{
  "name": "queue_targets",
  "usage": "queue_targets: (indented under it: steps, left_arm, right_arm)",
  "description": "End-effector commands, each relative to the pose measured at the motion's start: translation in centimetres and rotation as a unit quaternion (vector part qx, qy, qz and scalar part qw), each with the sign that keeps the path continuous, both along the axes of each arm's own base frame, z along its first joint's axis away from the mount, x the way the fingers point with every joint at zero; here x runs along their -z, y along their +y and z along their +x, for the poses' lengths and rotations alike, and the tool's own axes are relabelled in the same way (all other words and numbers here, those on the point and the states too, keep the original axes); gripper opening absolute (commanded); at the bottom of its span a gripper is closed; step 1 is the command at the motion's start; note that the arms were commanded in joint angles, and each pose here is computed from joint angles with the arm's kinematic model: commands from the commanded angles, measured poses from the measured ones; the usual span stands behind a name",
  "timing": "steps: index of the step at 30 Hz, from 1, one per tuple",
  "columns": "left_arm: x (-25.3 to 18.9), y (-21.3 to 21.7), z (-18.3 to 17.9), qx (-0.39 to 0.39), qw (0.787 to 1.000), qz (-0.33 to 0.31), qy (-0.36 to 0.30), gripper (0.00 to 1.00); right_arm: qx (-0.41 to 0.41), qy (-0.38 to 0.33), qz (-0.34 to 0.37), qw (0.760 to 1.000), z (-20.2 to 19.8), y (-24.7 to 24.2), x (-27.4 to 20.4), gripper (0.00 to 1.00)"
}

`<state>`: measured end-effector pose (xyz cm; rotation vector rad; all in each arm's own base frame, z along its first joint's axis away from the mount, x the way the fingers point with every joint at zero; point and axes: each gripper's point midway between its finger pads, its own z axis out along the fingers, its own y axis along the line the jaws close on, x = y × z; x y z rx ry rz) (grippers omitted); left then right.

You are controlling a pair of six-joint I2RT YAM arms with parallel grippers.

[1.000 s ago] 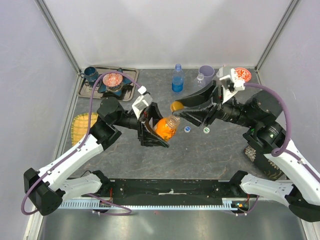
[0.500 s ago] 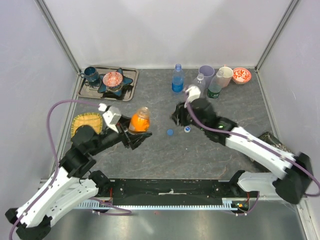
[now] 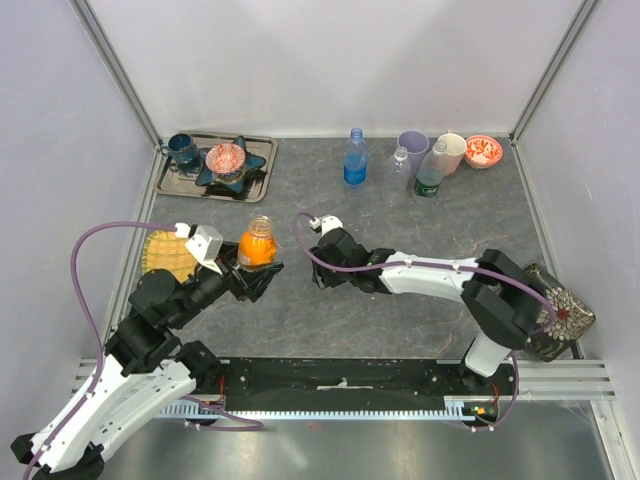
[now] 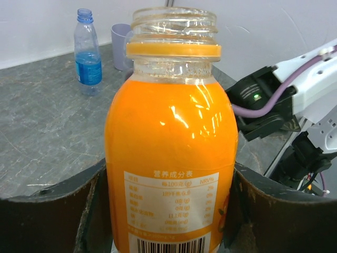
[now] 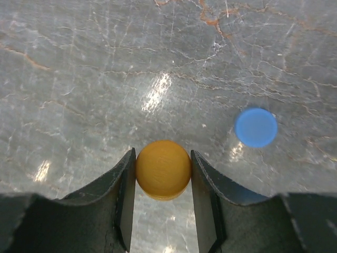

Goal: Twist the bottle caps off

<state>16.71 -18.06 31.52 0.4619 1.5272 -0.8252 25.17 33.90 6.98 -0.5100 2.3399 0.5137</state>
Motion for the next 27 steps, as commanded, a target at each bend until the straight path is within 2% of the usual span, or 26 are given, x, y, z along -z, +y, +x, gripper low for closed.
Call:
queue_targets:
  steps: [1,7,8,11,12,16,17,20,23,27]
  left_arm:
    - [-0.1,0.8,0.3,-0.017,1.000,0.009,-0.023,0.41]
    - [1.1,0.7,0.3,-0.015,1.000,0.024,-0.014,0.41]
    - [1.2,0.7,0.2,-0.014,1.000,0.023,-0.013,0.41]
    - [1.1,0.9,0.3,-0.017,0.999,0.023,-0.016,0.41]
    - [1.0,0.9,0.3,-0.018,0.999,0.023,-0.017,0.41]
    - [1.2,0.7,0.4,-0.017,0.999,0.026,-0.013,0.41]
    - [1.2,0.7,0.4,-0.016,0.999,0.026,-0.013,0.41]
    - [1.2,0.5,0.5,-0.014,0.999,0.026,-0.012,0.41]
    - [1.0,0.6,0.4,-0.014,1.000,0.023,-0.013,0.41]
    - [0.5,0.7,0.4,-0.017,0.999,0.021,-0.018,0.41]
  right_arm:
    - [0.007,0.016,0.009,1.000,1.0,2.2,2.1,0.00]
    - [0.017,0.035,-0.002,0.999,0.8,2.3,4.4,0.00]
    - [0.014,0.037,-0.006,0.999,0.7,2.4,4.6,0.03]
    - [0.011,0.043,-0.013,0.999,0.4,2.4,5.0,0.29]
    - [0.008,0.042,-0.013,0.999,0.2,2.5,5.0,0.44]
    - [0.011,0.036,-0.011,0.999,-0.1,2.3,4.3,0.64]
    - [0.011,0.034,-0.008,0.999,-0.1,2.3,3.9,0.67]
    - [0.014,0.020,0.010,1.000,0.0,2.5,1.9,0.73]
    - [0.025,-0.008,0.038,0.999,0.7,2.7,-2.0,0.78]
    - [0.077,-0.090,0.094,0.988,2.8,1.1,-12.2,0.85]
